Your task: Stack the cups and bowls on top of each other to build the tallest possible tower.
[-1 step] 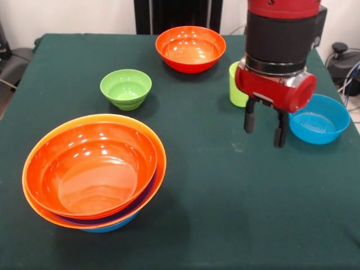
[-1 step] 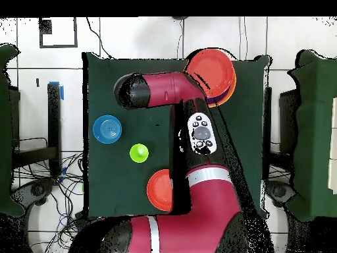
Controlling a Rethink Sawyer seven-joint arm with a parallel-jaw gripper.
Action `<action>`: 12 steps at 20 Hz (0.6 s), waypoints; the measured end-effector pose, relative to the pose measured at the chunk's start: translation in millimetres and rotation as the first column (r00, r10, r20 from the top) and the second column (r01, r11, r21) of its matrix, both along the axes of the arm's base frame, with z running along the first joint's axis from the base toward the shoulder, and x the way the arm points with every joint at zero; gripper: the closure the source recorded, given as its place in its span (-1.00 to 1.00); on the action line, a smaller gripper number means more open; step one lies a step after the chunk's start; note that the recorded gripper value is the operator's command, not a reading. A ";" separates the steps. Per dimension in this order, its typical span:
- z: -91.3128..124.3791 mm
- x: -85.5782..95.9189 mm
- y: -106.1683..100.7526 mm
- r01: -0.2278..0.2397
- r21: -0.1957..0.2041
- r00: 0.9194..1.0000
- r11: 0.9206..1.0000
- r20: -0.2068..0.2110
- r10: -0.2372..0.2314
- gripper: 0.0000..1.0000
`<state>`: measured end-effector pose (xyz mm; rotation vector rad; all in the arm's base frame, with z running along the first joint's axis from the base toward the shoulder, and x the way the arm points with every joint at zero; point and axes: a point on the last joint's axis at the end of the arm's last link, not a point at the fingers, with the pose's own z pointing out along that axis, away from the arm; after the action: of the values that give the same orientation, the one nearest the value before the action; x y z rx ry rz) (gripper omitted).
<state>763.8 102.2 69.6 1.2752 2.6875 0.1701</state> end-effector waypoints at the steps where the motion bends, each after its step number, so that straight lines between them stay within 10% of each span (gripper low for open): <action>1: -1.8 -0.6 2.0 -0.002 0.001 1.000 1.000 -0.002 0.002 -1.00; 12: -5.6 -7.4 23.1 -0.032 -0.001 0.999 0.999 -0.024 0.032 -1.00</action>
<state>756.4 125.3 64.0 1.2421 2.7292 0.1580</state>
